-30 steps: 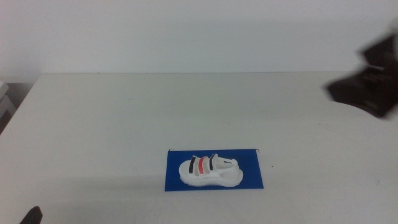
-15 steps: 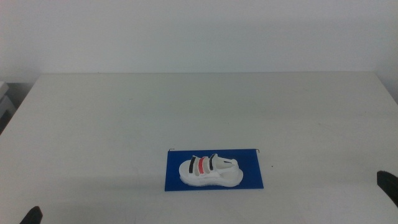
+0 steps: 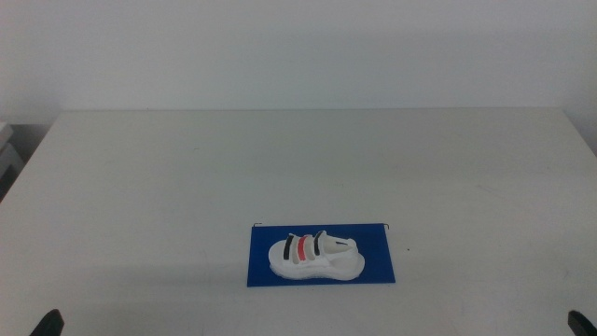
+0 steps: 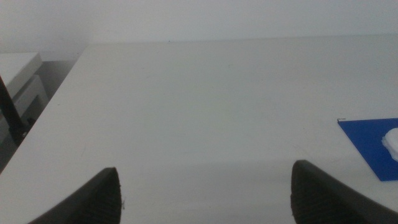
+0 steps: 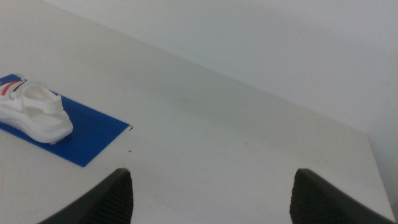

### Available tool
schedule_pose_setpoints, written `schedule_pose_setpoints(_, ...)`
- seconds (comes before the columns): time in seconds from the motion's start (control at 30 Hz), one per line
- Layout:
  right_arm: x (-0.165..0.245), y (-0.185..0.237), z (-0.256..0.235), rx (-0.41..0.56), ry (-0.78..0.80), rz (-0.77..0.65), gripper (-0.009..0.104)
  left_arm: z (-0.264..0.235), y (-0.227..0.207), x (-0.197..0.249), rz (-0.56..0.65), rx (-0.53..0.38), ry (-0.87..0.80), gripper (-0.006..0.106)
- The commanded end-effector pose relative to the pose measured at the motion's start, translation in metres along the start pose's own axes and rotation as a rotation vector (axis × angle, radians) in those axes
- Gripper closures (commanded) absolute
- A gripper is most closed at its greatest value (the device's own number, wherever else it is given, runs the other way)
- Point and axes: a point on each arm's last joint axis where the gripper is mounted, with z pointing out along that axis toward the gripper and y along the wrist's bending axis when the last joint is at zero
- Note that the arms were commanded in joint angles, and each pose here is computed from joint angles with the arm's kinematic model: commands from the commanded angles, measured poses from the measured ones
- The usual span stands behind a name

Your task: Use one arm to grab the shoe from the table and place it on the mat.

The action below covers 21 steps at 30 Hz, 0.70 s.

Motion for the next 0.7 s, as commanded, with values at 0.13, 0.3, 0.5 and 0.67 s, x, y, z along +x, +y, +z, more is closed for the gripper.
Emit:
schedule_pose_setpoints(0.13, -0.003, -0.002, -0.01, 0.061, -0.171, -0.027, 0.03, -0.001, 0.0, -0.006, -0.011, 0.001, -0.086, 0.007)
schedule_pose_setpoints(0.3, 0.009, 0.001, -0.006, 0.053, -0.138, -0.025, 0.03, -0.001, 0.0, -0.006, -0.011, 0.001, -0.086, 0.007)
schedule_pose_setpoints(0.5, 0.012, 0.003, -0.005, 0.03, -0.116, 0.057, 0.03, -0.001, 0.0, -0.006, -0.011, 0.001, -0.088, 0.007)
schedule_pose_setpoints(0.67, 0.012, 0.003, -0.005, 0.029, -0.116, 0.063, 0.03, -0.001, 0.0, -0.006, -0.011, 0.001, -0.088, 0.007)
